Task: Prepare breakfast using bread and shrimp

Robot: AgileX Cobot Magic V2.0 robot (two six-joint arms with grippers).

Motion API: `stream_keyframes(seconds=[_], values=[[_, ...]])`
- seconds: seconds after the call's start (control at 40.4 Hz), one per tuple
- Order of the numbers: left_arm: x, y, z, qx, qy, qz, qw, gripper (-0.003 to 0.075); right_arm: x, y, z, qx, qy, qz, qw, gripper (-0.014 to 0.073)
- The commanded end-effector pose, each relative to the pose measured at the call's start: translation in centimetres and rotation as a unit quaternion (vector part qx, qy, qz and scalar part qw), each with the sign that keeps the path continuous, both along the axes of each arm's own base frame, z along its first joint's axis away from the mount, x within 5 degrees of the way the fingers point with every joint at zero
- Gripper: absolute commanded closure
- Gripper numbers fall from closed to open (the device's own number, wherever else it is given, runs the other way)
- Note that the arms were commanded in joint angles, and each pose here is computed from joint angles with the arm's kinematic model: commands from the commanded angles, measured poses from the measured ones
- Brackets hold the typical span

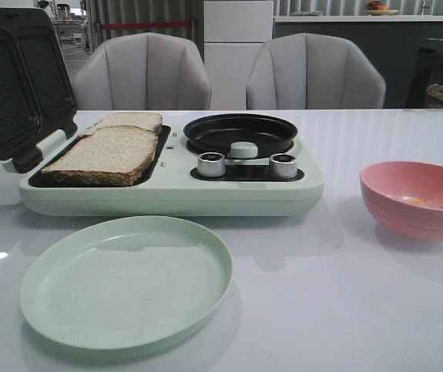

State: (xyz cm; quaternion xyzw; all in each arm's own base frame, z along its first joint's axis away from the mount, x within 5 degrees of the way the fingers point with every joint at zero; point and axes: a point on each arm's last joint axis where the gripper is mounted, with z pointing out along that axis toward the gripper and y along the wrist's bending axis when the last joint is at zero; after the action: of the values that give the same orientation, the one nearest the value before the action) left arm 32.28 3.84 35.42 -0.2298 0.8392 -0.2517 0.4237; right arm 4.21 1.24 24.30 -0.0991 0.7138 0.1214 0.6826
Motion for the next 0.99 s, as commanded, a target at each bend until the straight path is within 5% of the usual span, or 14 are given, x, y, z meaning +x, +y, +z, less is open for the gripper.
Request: stream_keyframes(seconds=[0.0,0.643,0.767,0.965], values=[[0.8,1.0,1.8,-0.043,-0.064,0.012,0.997,0.0279,-0.1,0.0,1.7,0.006,-0.054,-0.002,0.999,0.0073],[6.7,1.6,-4.5,-0.203,-0.118,-0.080,0.969,0.0337,-0.1,0.0,1.7,0.006,-0.054,-0.002,0.999,0.0073],[6.9,0.8,-4.9,-0.202,-0.113,-0.092,0.968,0.0413,-0.1,0.0,1.7,0.006,-0.054,-0.002,0.999,0.0073],[7.2,-2.6,-4.8,-0.167,-0.126,-0.152,0.966,0.0647,-0.1,0.0,1.7,0.006,-0.054,-0.002,0.999,0.0073]])
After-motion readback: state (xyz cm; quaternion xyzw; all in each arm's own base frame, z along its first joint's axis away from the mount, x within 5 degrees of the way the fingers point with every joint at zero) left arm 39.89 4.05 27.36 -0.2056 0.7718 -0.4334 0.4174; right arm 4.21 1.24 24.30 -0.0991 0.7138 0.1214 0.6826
